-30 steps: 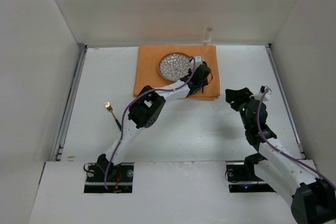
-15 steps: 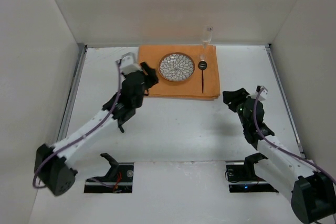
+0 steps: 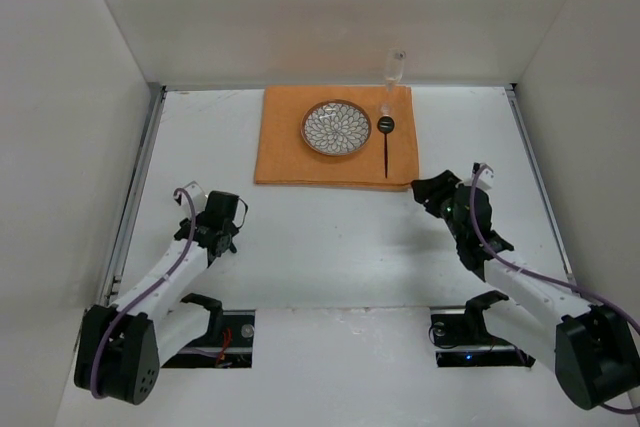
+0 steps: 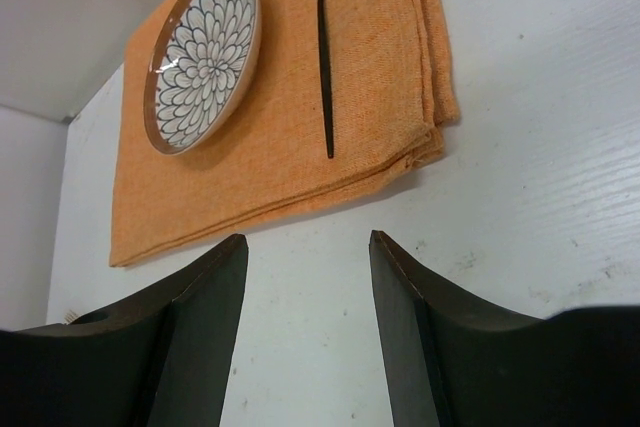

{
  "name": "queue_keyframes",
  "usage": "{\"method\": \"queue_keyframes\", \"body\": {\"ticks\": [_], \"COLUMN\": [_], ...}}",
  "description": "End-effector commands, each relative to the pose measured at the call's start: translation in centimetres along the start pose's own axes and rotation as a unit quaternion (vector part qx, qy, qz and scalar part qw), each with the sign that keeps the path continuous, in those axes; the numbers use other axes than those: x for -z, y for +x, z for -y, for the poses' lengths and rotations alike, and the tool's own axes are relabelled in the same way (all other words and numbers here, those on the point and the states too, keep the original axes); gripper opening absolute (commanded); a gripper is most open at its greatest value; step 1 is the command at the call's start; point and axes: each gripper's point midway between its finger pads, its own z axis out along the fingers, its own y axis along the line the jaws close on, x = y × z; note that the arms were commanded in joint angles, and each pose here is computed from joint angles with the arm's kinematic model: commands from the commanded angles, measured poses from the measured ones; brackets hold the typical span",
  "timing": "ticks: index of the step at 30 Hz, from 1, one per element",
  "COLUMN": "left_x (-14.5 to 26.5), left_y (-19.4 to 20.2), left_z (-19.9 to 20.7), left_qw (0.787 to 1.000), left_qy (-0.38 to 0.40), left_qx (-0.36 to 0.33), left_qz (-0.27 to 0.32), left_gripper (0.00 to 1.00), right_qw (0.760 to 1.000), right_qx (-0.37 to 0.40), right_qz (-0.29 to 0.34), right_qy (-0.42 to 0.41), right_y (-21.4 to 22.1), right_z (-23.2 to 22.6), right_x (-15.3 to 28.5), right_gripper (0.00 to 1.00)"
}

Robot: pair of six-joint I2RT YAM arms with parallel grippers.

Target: Set the dinner table for one person

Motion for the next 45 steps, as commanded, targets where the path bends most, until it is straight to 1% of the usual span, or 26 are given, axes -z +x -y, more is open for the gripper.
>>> {"method": "queue_keyframes", "body": {"ticks": [1, 9, 15, 24, 28, 33, 35, 37, 40, 42, 45], "left_x": [-0.9, -2.2, -2.9, -3.2, -3.3, -3.4, -3.1, -2.4, -0.1, 1.4, 3.0], "left_y": [0.9, 1.7, 2.4, 2.8, 3.4, 3.6, 3.1, 1.6, -2.1, -4.1, -6.5], "left_z": [0.8, 1.6, 1.1, 0.5, 0.0, 0.2, 0.5, 1.7, 5.2, 7.8, 11.8], "left_qw": [0.999, 0.999, 0.999, 0.998, 0.998, 0.998, 0.998, 0.998, 0.994, 0.99, 0.981], "left_qy": [0.016, 0.025, 0.014, 0.003, -0.004, 0.005, 0.016, 0.043, 0.103, 0.136, 0.175], "left_qx": [0.021, 0.021, 0.022, 0.021, 0.009, 0.009, 0.009, 0.018, 0.021, 0.005, -0.036], "left_qz": [-0.019, -0.025, -0.041, -0.053, -0.059, -0.061, -0.053, -0.031, 0.014, 0.043, 0.073], "left_gripper": [0.43, 0.42, 0.31, 0.25, 0.15, 0.08, 0.06, 0.05, 0.04, 0.04, 0.04], "right_qw": [0.998, 0.998, 0.998, 0.998, 0.998, 0.998, 0.998, 0.997, 0.998, 0.998, 0.998], "right_qx": [-0.005, 0.001, 0.004, 0.005, 0.002, -0.001, -0.002, 0.0, -0.002, 0.001, 0.0], "right_qz": [0.034, 0.019, 0.02, 0.019, 0.027, 0.038, 0.034, 0.039, 0.032, 0.032, 0.033], "right_qy": [-0.051, -0.062, -0.061, -0.062, -0.06, -0.058, -0.061, -0.063, -0.057, -0.059, -0.053], "right_y": [-2.4, -1.7, -1.6, -1.6, -2.0, -2.5, -2.5, -2.7, -2.3, -2.4, -2.3], "right_z": [-3.4, -4.2, -4.2, -4.2, -3.9, -3.7, -3.9, -4.0, -3.8, -3.9, -3.6], "right_x": [-0.1, -0.2, -0.2, -0.1, 0.1, 0.4, 0.4, 0.5, 0.2, 0.2, 0.0], "right_gripper": [0.58, 0.58, 0.58, 0.58, 0.58, 0.58, 0.58, 0.58, 0.58, 0.58, 0.58]}}
